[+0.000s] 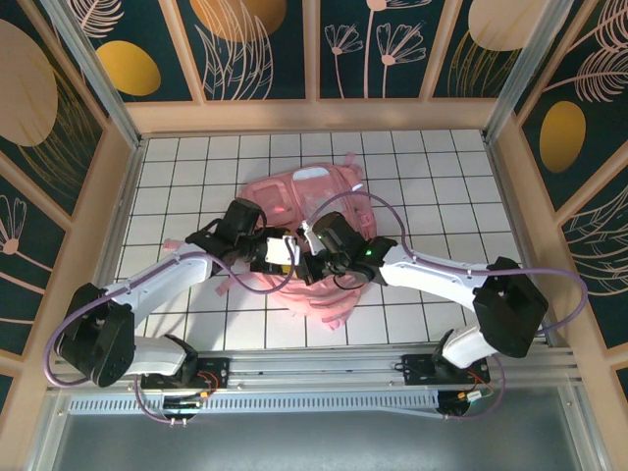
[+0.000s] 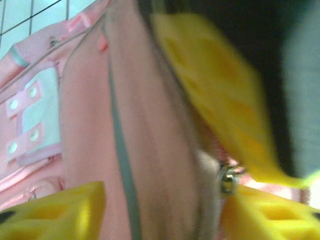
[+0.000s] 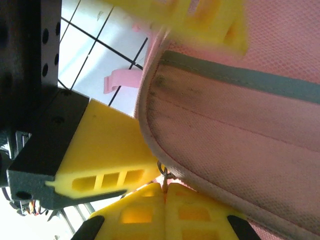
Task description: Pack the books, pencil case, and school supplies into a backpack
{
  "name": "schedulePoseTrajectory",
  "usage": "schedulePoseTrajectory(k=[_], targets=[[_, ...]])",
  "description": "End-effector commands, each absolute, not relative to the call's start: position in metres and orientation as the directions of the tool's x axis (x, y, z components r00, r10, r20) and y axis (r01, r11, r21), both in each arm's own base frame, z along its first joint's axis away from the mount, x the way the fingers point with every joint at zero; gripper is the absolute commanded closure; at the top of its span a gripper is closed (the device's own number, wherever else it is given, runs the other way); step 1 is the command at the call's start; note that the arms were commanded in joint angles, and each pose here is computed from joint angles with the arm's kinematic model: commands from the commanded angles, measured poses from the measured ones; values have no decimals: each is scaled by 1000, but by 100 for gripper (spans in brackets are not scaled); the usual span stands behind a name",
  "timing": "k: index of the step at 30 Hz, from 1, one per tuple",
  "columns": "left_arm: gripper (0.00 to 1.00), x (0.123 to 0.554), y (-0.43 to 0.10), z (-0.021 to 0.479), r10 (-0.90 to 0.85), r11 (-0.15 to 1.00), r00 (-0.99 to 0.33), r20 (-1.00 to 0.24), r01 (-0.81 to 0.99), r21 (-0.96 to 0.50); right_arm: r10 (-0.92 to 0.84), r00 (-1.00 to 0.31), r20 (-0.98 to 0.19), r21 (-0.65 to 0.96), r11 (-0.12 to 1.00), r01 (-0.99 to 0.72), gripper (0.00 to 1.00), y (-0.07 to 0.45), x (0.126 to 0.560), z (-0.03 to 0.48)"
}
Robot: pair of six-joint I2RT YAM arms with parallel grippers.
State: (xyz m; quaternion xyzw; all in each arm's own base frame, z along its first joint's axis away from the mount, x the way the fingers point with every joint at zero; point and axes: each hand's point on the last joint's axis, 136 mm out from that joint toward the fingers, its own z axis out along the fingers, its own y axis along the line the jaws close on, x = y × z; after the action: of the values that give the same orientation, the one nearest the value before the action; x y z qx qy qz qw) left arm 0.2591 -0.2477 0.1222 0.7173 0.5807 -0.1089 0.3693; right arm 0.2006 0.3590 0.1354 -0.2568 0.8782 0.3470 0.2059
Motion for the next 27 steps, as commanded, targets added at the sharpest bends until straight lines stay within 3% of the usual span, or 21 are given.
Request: schedulePoseTrajectory(k=[1, 3, 12, 23, 27], targets=[[64, 264, -243, 109, 784, -90, 309, -539, 914, 394, -264, -789, -554, 512, 640, -573, 100, 359, 207, 145], [100, 265, -244, 109, 784, -98, 313, -536, 915, 391, -262, -798, -542, 483, 680, -551, 100, 351, 210, 137], [100, 266, -236, 121, 772, -99, 342, -536, 897, 430, -172, -862, -477, 346, 865, -363, 100, 275, 225, 101], [100, 258, -218, 129, 754, -71, 350, -555, 884, 461, -3, -873, -488, 251, 957, -144, 100, 194, 274, 85], [100, 287, -182, 124, 820, -7, 303, -486, 854, 521, 32, -854, -519, 275, 953, -131, 100, 185, 291, 96]])
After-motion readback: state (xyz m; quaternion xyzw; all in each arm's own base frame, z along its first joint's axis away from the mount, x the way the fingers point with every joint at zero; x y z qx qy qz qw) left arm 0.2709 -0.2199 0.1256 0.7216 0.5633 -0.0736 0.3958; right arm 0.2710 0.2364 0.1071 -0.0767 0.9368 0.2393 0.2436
